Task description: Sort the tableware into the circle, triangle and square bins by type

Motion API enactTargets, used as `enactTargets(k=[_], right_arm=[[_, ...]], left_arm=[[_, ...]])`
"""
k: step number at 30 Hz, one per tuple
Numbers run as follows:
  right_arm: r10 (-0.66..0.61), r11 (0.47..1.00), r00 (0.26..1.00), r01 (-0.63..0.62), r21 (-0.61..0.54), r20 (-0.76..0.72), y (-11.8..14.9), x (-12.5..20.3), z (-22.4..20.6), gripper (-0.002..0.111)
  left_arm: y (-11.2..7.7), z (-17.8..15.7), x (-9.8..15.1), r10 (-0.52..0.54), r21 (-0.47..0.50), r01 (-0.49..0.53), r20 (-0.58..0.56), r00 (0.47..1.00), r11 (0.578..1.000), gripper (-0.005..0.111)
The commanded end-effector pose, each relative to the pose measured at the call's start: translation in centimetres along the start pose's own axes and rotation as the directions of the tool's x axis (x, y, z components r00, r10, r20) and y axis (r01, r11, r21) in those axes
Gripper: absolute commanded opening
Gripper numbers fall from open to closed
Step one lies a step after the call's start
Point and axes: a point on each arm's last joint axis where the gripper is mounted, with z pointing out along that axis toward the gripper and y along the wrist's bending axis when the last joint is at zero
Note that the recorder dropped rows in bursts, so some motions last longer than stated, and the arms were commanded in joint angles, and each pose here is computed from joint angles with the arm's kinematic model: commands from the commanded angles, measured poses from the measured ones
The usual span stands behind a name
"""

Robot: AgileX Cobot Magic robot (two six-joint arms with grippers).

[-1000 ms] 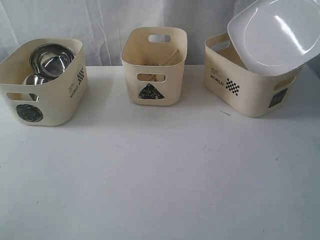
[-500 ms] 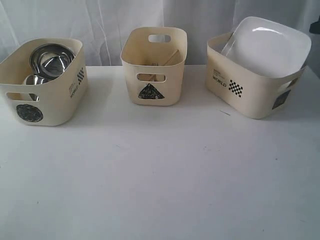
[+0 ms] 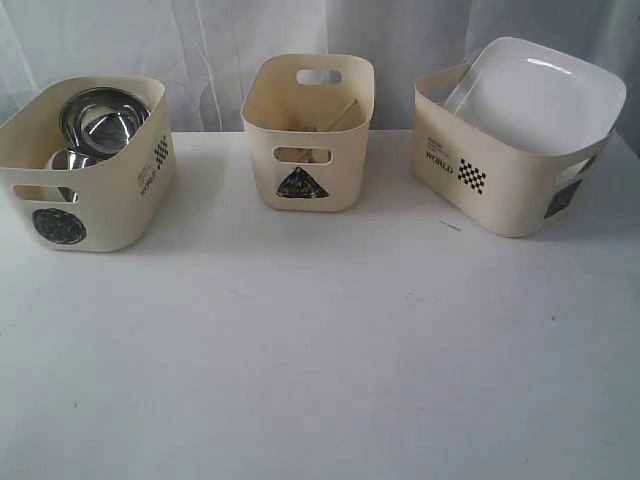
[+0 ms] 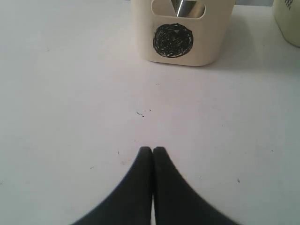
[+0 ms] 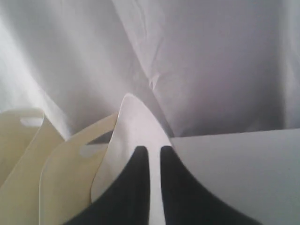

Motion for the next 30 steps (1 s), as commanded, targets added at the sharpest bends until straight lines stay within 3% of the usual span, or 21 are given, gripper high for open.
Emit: enactTargets(k=[1, 2, 5, 7, 9, 11, 13, 16, 18, 21, 25, 30], right_arm=[[0.226, 0.971, 0.969, -0.232, 0.055, 0.104, 1.3, -2.7, -2.6, 0.000], [0.322, 0.943, 0.939, -0.330, 0.050, 0.125, 1.5, -3.0, -3.0, 0.000], [0.588, 0.793, 0.775, -0.609, 0.022, 0.231, 2.4, -3.3, -3.9, 0.000], [0.676, 0.705, 0.665, -0.709, -0.014, 0.317, 4.0, -3.2, -4.5, 0.000], [0.678, 0.683, 0.627, -0.730, -0.013, 0.384, 5.8, -2.7, -5.5, 0.000], [0.637, 0.710, 0.637, -0.705, -0.007, 0.435, 8.2, -2.5, -7.4, 0.000], [0.531, 0.782, 0.700, -0.622, 0.042, 0.477, 10.6, -1.7, -9.9, 0.000], [0.239, 0.911, 0.832, -0.370, 0.182, 0.500, 14.0, -0.2, -13.8, 0.000], [0.066, 0.948, 0.878, -0.203, 0.246, 0.473, 16.0, 1.4, -16.0, 0.000], [-0.133, 0.970, 0.900, 0.032, 0.242, 0.415, 18.7, 3.9, -19.3, 0.000], [-0.229, 0.973, 0.895, 0.195, 0.126, 0.382, 21.2, 8.2, -23.1, 0.000], [-0.123, 0.992, 0.842, 0.123, 0.034, 0.525, 22.6, 13.0, -29.4, 0.000]], left_arm=[[0.0, 0.0, 0.1, 0.001, 0.007, -0.001, 0.002, 1.000, 1.000, 0.000], [0.0, 0.0, 0.1, 0.001, 0.007, -0.001, 0.002, 1.000, 1.000, 0.000], [0.0, 0.0, 0.1, 0.001, 0.007, -0.001, 0.002, 1.000, 1.000, 0.000], [0.0, 0.0, 0.1, 0.001, 0.007, -0.001, 0.002, 1.000, 1.000, 0.000], [0.0, 0.0, 0.1, 0.001, 0.007, -0.001, 0.002, 1.000, 1.000, 0.000], [0.0, 0.0, 0.1, 0.001, 0.007, -0.001, 0.002, 1.000, 1.000, 0.000], [0.0, 0.0, 0.1, 0.001, 0.007, -0.001, 0.002, 1.000, 1.000, 0.000], [0.0, 0.0, 0.1, 0.001, 0.007, -0.001, 0.002, 1.000, 1.000, 0.000], [0.0, 0.0, 0.1, 0.001, 0.007, -0.001, 0.002, 1.000, 1.000, 0.000], [0.0, 0.0, 0.1, 0.001, 0.007, -0.001, 0.002, 1.000, 1.000, 0.000], [0.0, 0.0, 0.1, 0.001, 0.007, -0.001, 0.002, 1.000, 1.000, 0.000], [0.0, 0.0, 0.1, 0.001, 0.007, -0.001, 0.002, 1.000, 1.000, 0.000]])
